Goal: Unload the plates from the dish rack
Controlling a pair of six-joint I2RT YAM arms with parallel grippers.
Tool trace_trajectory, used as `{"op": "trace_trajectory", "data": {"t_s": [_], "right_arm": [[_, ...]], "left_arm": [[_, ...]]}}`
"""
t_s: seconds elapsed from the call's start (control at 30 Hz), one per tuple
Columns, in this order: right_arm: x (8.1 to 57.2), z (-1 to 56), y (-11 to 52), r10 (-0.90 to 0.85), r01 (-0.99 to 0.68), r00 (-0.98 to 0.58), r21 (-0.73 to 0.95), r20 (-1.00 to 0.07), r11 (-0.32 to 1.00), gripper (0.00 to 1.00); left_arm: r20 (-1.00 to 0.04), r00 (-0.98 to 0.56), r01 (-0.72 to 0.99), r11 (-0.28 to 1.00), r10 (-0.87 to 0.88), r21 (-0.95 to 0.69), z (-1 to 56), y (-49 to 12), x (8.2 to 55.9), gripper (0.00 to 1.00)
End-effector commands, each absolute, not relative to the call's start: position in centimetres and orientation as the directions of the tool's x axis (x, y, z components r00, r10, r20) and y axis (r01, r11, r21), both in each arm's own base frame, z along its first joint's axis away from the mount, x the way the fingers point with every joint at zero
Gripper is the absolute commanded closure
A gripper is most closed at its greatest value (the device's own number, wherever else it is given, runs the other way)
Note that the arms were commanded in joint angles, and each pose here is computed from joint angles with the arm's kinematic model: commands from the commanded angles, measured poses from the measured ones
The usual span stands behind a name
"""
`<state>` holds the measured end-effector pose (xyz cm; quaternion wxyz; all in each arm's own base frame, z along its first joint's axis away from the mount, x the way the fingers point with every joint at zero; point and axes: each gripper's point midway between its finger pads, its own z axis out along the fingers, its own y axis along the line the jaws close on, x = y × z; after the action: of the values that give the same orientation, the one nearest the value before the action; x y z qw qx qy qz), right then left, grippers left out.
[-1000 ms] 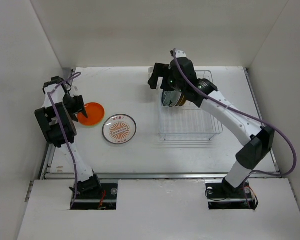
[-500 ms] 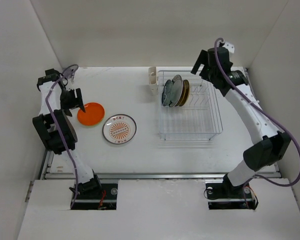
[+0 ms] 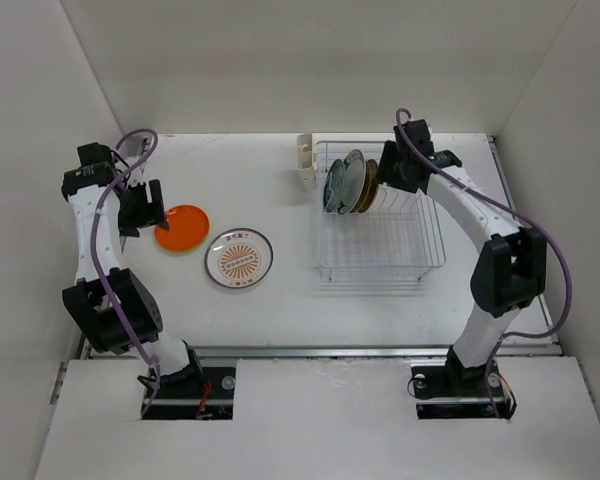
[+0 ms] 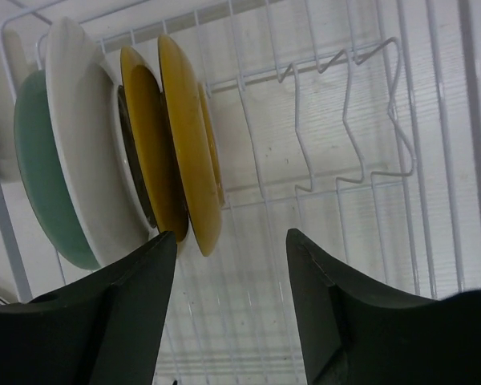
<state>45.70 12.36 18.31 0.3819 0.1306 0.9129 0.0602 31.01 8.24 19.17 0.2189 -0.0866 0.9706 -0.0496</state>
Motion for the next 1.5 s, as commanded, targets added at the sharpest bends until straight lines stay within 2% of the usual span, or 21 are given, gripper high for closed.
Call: {"op": "trace_trajectory", "data": {"t_s": [0.0,0.1,0.2,0.33,0.37,0.47,0.67,0.97,1.07,1.17,1.2,1.3,1.33,1.37,1.43,1.47], "right_arm": [[47.4,19.0,14.2,0.277,0.124,-0.651,0.261,-0.707,0.957,0.38],[48.0,17.4,14.4,0.272,0.130,-0.668,0.251,-0.693,0.959,0.43],[49.0,16.5,14.7,0.269,0.133,-0.676,0.246,-0.686,0.960,0.52],[49.9,15.4,14.6,0.268,0.165,-0.677,0.213,-0.686,0.963,0.72],[49.9,15.8,15.0,0.264,0.161,-0.670,0.211,-0.694,0.964,0.83],[49.9,16.1,14.7,0.255,0.180,-0.668,0.180,-0.699,0.967,1.00],[47.4,23.2,12.8,0.217,0.270,-0.573,0.067,-0.790,0.960,1.00],[41.9,33.2,4.6,0.097,0.496,-0.469,-0.171,-0.878,0.851,1.00],[40.3,36.2,5.5,0.103,0.478,-0.412,-0.119,-0.905,0.870,1.00],[39.9,37.9,11.5,0.072,0.286,-0.380,-0.043,-0.922,0.957,1.00],[39.0,37.9,16.0,0.043,0.120,-0.396,-0.005,-0.917,0.993,1.00],[38.6,37.1,24.3,0.020,-0.172,-0.390,0.095,-0.920,0.981,1.00],[36.9,36.1,29.0,0.001,-0.373,-0.436,0.181,-0.900,0.910,1.00],[37.4,36.2,32.1,0.020,-0.466,-0.423,0.236,-0.906,0.853,1.00],[34.8,35.9,37.5,0.002,-0.643,-0.468,0.343,-0.884,0.685,1.00],[35.4,35.5,39.3,0.012,-0.669,-0.473,0.369,-0.881,0.645,1.00]], "left_arm": [[-0.407,-0.896,-0.139,0.983,-0.175,-0.117,19.3,8.2,29.6,0.32],[-0.409,-0.896,-0.135,0.983,-0.175,-0.126,19.3,8.0,29.6,0.32],[-0.409,-0.896,-0.135,0.983,-0.175,-0.126,19.3,8.0,29.6,0.32],[-0.391,-0.901,-0.145,0.980,-0.187,-0.134,18.8,7.9,29.3,0.32],[-0.391,-0.901,-0.145,0.980,-0.187,-0.134,18.8,7.9,29.3,0.32],[-0.382,-0.905,-0.146,0.980,-0.188,-0.136,18.5,7.8,29.1,0.32],[-0.392,-0.901,-0.141,0.980,-0.187,-0.142,18.8,7.6,29.1,0.32],[-0.418,-0.890,-0.129,0.979,-0.183,-0.155,19.8,7.3,29.1,0.32],[-0.441,-0.877,-0.135,0.979,-0.190,-0.153,20.4,7.2,29.2,0.32],[-0.449,-0.869,-0.150,0.976,-0.207,-0.159,20.5,7.2,29.3,0.32],[-0.450,-0.869,-0.146,0.975,-0.207,-0.167,20.5,7.0,29.3,0.32],[-0.449,-0.869,-0.150,0.976,-0.207,-0.159,20.5,7.2,29.3,0.32],[-0.449,-0.869,-0.150,0.976,-0.207,-0.159,20.5,7.2,29.3,0.32],[-0.440,-0.873,-0.144,0.974,-0.209,-0.178,20.5,6.8,29.1,0.32],[-0.457,-0.871,-0.072,0.967,-0.180,-0.244,21.3,5.2,29.0,0.32],[-0.469,-0.868,-0.035,0.961,-0.165,-0.273,21.8,4.5,29.1,0.32]]}}
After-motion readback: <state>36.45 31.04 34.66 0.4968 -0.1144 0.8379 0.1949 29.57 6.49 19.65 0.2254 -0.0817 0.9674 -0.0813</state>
